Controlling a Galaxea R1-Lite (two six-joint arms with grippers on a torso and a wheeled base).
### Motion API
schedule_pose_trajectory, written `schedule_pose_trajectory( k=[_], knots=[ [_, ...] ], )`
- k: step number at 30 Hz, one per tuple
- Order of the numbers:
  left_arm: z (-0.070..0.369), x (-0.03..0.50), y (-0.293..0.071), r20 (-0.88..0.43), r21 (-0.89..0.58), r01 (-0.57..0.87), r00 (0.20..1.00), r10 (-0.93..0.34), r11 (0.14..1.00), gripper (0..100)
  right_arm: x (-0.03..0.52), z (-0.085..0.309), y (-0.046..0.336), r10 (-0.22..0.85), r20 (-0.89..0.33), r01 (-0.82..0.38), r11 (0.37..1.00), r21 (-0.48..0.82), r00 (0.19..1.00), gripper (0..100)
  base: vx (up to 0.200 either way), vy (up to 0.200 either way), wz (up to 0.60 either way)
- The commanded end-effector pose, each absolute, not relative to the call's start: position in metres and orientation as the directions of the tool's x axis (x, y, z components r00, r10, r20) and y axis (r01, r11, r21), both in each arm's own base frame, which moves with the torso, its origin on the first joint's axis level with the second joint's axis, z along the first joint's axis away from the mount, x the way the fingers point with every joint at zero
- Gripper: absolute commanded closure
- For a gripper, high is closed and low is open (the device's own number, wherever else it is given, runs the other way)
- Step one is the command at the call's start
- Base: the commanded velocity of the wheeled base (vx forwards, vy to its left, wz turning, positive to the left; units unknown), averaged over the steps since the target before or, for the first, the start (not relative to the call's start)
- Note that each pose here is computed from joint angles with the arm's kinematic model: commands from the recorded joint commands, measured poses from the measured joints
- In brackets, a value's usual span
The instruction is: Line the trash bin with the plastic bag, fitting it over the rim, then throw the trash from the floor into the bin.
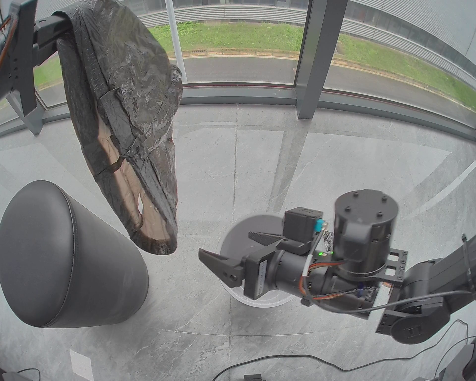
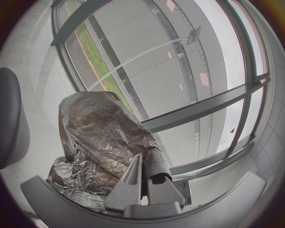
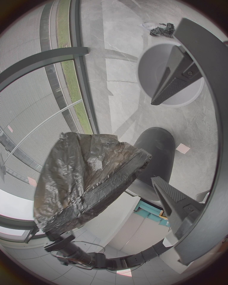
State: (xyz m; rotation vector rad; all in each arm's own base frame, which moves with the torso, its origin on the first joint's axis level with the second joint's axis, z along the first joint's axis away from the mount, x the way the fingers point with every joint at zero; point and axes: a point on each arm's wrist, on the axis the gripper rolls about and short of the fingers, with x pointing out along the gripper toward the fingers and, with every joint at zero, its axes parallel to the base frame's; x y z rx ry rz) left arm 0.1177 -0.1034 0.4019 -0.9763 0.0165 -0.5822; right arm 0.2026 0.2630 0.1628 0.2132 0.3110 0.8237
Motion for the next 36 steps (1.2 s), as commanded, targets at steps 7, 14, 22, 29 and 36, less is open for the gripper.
schedule_pose_trajectory(
  k=[7, 14, 22, 29, 36],
  knots=[
    [0.404, 0.111, -0.102, 0.255, -0.794, 0.47, 0.833, -0.49, 0.386, 100, 0.202, 0.128, 0.308, 0.772, -0.262, -0.716, 0.635, 0.289, 0.579, 0, 0.0, 0.0, 0.0],
    [0.399, 0.112, -0.102, 0.214, -0.822, 0.429, 0.842, -0.495, 0.375, 100, 0.203, 0.122, 0.317, 0.75, -0.265, -0.7, 0.661, 0.272, 0.606, 0, 0.0, 0.0, 0.0],
    [0.395, 0.102, -0.1, 0.203, -0.835, 0.428, 0.824, -0.53, 0.346, 100, 0.203, 0.123, 0.33, 0.712, -0.244, -0.677, 0.701, 0.223, 0.658, 0, 0.0, 0.0, 0.0],
    [0.393, 0.095, -0.099, 0.207, -0.838, 0.44, 0.805, -0.557, 0.324, 100, 0.204, 0.118, 0.344, 0.671, -0.232, -0.639, 0.741, 0.206, 0.704, 0, 0.0, 0.0, 0.0],
    [0.388, 0.085, -0.094, 0.205, -0.845, 0.444, 0.783, -0.588, 0.298, 100, 0.201, 0.124, 0.347, 0.62, -0.198, -0.593, 0.784, 0.183, 0.759, 0, 0.0, 0.0, 0.0]
  ],
)
